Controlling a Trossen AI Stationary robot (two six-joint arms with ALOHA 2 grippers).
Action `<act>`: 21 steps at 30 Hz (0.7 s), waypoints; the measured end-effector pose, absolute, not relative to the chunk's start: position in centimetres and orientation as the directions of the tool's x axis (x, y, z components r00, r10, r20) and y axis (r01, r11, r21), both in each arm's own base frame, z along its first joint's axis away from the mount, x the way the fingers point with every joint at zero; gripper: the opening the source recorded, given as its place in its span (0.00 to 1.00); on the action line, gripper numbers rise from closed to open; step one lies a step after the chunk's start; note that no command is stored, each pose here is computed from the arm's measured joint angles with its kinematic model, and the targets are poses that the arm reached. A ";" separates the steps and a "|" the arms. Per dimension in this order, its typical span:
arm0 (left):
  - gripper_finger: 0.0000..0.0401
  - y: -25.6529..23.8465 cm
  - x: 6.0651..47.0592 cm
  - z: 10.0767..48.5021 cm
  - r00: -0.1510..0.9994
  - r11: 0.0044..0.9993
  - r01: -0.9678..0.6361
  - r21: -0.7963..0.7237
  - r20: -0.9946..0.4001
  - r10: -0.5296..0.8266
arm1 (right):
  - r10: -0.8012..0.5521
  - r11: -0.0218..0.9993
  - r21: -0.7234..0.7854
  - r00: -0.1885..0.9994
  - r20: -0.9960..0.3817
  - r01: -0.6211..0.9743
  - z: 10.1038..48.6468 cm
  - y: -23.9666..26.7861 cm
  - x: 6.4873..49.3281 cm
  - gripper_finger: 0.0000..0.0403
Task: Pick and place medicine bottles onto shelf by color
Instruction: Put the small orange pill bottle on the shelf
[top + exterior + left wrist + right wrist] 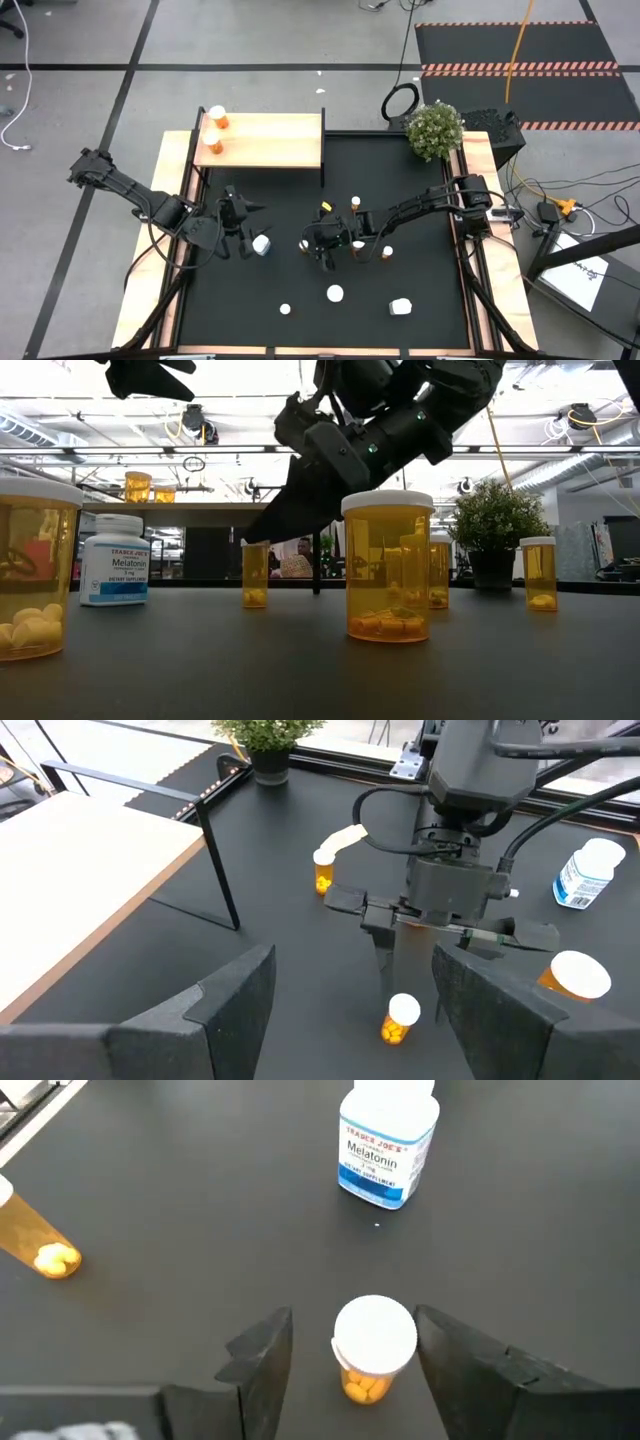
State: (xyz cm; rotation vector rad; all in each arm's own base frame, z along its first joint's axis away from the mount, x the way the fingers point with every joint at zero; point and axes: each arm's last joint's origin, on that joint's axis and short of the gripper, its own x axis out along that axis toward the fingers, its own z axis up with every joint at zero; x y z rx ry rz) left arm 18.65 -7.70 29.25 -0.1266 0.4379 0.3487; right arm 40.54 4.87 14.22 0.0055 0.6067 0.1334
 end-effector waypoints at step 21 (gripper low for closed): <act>0.68 -7.7 18.6 29.3 0.848 0.932 -0.358 -0.049 -0.435 0.303 | 0.117 0.993 0.051 0.814 -0.569 -0.107 14.1 4.4 40.6 0.29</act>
